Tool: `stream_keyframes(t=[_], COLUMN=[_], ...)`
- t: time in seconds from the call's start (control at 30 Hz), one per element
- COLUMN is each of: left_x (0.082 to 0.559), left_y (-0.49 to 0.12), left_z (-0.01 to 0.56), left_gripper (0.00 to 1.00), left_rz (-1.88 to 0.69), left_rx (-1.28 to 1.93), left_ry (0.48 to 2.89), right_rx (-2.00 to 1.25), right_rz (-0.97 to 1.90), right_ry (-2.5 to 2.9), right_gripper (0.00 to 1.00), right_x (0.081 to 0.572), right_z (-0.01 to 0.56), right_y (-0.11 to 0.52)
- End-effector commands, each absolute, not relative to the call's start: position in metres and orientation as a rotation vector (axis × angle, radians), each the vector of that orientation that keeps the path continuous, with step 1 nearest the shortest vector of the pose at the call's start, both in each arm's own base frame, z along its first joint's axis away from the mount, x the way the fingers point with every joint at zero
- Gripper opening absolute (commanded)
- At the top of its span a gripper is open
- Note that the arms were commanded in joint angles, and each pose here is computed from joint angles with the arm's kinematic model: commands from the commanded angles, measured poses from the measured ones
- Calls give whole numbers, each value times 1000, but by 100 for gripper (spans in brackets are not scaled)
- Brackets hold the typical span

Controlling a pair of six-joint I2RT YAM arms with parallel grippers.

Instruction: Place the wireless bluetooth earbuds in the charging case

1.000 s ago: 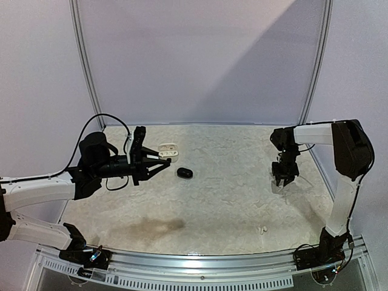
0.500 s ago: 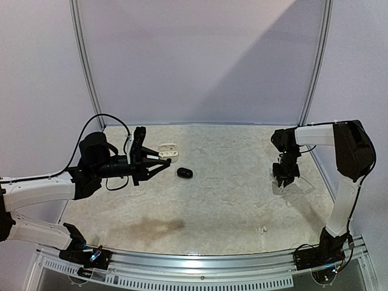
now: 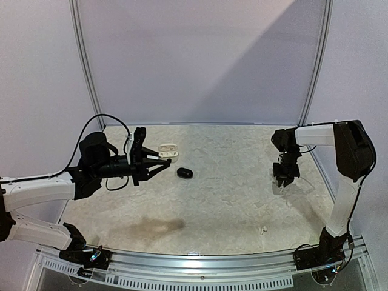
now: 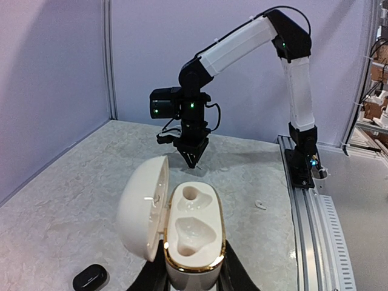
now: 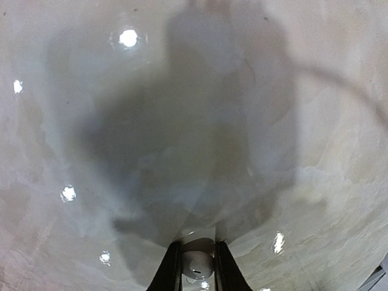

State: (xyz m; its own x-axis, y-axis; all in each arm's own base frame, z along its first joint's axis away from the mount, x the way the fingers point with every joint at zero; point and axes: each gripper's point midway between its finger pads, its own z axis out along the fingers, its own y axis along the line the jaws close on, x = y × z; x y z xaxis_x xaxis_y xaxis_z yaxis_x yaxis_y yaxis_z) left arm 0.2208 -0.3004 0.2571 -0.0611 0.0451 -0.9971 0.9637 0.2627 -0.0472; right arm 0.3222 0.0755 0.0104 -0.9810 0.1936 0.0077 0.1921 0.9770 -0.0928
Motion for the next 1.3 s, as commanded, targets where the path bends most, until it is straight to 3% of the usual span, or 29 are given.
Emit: stream_keyframes(t=[0.0,0.2,0.37,0.53,0.67,0.8,1.0,1.27], left_x=[221,226,239,246,248,250,246,240], left_y=[-295,-293,-291,-293,-296,-298,-300,-299], left_z=[256,261,271,281,288,292,296,301], left_gripper=[0,0,0,0,0,0,0,0], left_rz=[-1004,-982,-937,-888,-838,-825,-831,-867], left_rx=[1024,994,920,904,923,916,920,913], left_ry=[1398,1393,1375,1304,1247,1240,1231,1227], right_rx=[-302,-226,119,791,1412,1955,2411,2448], right_rz=[151,75,67,-215,-572,-833,-1096,-1265], right_ry=[-2993,-3097,-3356,-3675,-3722,-3646,-3442,-3494], right_gripper=[8,0,0,0,0,0,0,0], right_x=[293,314,350,361,324,282,239,241], right_z=[-5,26,112,235,313,366,387,387], right_y=[72,92,149,269,362,417,463,478])
